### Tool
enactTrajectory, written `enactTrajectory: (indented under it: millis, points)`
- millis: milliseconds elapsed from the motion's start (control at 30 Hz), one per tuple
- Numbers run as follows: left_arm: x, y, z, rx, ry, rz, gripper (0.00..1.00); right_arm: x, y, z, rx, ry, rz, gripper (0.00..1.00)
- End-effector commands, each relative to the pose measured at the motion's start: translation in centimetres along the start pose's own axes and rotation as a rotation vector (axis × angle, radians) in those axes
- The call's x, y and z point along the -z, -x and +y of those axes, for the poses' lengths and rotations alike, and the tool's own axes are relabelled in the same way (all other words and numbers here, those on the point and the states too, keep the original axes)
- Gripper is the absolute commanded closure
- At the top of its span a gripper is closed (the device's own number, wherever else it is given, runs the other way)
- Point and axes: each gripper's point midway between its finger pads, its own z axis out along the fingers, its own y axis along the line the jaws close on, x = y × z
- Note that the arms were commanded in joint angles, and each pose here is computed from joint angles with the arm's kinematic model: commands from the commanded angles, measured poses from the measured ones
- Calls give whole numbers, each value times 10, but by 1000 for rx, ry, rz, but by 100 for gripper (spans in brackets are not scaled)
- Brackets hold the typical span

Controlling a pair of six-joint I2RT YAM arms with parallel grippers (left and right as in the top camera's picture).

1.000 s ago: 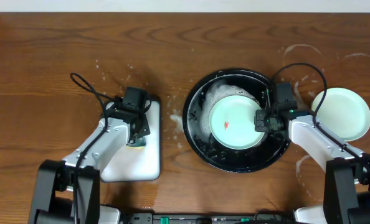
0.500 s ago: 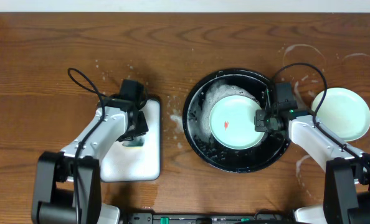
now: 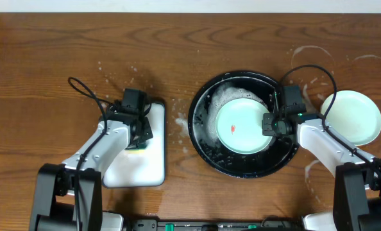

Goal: Clean dirty plates on tray and stack at the side

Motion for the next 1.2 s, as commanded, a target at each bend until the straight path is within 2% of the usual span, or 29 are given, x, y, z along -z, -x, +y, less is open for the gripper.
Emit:
enactTrajectory:
  millis: [0, 133, 200, 333, 400, 567, 900, 967, 1033, 1100, 1133, 1167]
  points:
    - [-28, -32, 10, -3, 36, 119, 92, -4, -1, 0, -4, -7, 11, 99]
    - [-15, -20, 5, -10, 30, 109, 92, -4, -1, 1, -4, -6, 10, 99]
    - [0, -9, 1, -9, 24, 99, 83, -4, -2, 1, -4, -7, 12, 99]
    - [35, 12, -6, -18, 7, 66, 57, -4, -2, 0, -4, -7, 12, 99]
    - [52, 21, -8, -32, -4, 44, 51, -4, -2, 1, -4, -7, 12, 99]
    - [65, 20, -4, -29, -4, 35, 44, -4, -2, 0, -4, -7, 12, 99]
    - [5, -21, 10, -41, 52, 146, 43, -4, -1, 1, -4, -7, 11, 99]
    - [-5, -24, 10, -42, 57, 156, 46, -4, -1, 1, -4, -7, 11, 99]
    - [-10, -23, 9, -42, 56, 156, 63, -4, -1, 1, -4, -7, 11, 99]
    - [-10, -19, 7, -41, 48, 140, 85, -4, -1, 0, -4, -7, 11, 99]
    - [-8, -16, 5, -46, 45, 133, 92, -4, -1, 0, -3, -7, 11, 99]
    - [-2, -10, 3, -55, 42, 129, 93, -4, -2, 0, -3, -7, 11, 99]
